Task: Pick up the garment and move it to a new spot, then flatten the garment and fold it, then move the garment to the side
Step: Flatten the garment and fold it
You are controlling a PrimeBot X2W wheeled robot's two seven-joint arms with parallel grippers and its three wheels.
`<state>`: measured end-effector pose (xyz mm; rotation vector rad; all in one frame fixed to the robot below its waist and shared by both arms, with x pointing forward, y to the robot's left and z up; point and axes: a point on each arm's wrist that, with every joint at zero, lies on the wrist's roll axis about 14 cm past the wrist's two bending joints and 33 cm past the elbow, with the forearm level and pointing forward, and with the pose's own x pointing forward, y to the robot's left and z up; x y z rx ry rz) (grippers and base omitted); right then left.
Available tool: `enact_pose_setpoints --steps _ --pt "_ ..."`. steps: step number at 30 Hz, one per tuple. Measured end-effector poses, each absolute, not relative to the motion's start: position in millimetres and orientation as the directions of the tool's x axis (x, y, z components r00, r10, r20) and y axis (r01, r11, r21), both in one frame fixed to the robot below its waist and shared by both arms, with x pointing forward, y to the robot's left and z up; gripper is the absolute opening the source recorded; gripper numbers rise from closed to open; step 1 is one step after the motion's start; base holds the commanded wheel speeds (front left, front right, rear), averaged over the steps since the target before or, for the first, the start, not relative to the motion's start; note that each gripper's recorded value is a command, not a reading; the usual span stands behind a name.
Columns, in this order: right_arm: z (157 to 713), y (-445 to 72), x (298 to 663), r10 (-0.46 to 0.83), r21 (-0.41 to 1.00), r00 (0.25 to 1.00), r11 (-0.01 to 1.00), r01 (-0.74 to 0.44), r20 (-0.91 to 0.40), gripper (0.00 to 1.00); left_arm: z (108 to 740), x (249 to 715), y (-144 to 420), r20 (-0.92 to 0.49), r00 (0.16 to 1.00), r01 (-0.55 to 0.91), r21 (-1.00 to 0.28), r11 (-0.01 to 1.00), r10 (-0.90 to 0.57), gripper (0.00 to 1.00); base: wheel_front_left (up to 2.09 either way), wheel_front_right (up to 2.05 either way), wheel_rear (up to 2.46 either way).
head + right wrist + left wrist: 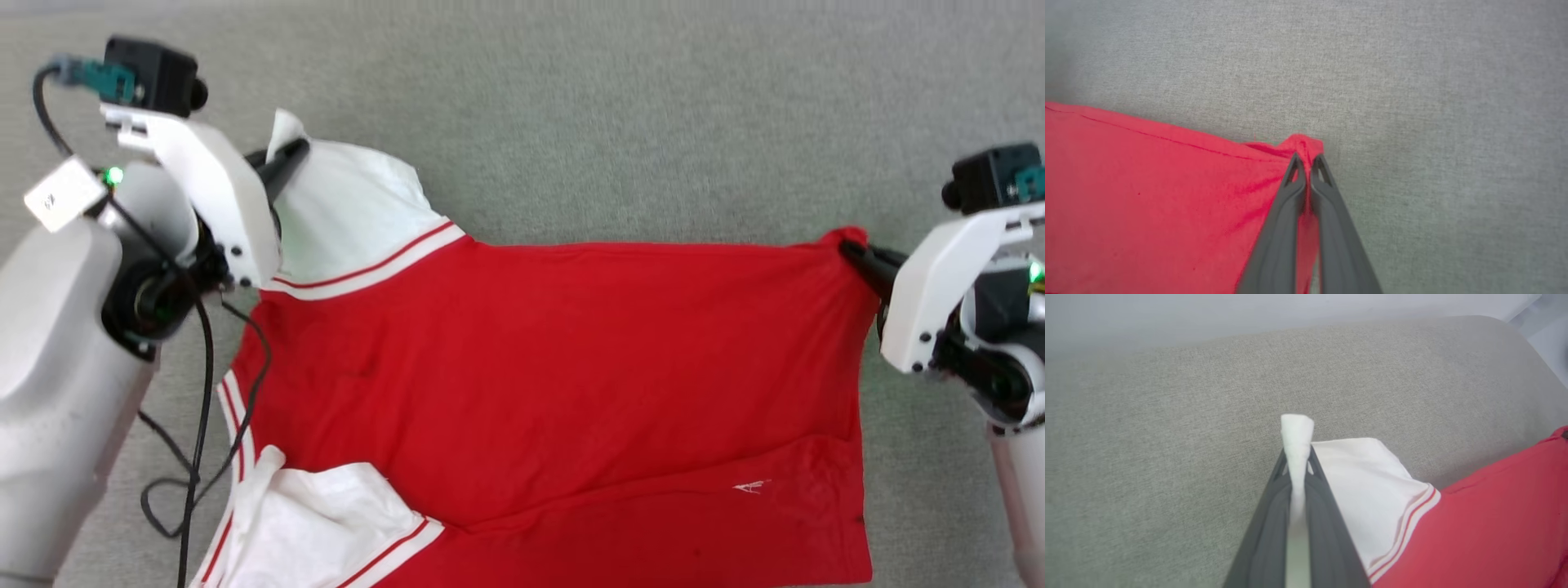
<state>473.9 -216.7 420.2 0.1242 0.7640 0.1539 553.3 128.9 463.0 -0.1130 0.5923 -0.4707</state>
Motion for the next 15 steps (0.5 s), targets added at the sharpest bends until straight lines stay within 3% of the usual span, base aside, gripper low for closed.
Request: enact_pose_setpoints --steps 15 --pt "428 -204 412 0.201 0.256 0.779 0.965 -0.054 -0.594 0.00 466 454 189 -0.446 0.837 0.221 -0.253 0.942 -0.316 0.00 0.00 0.00 0.00"
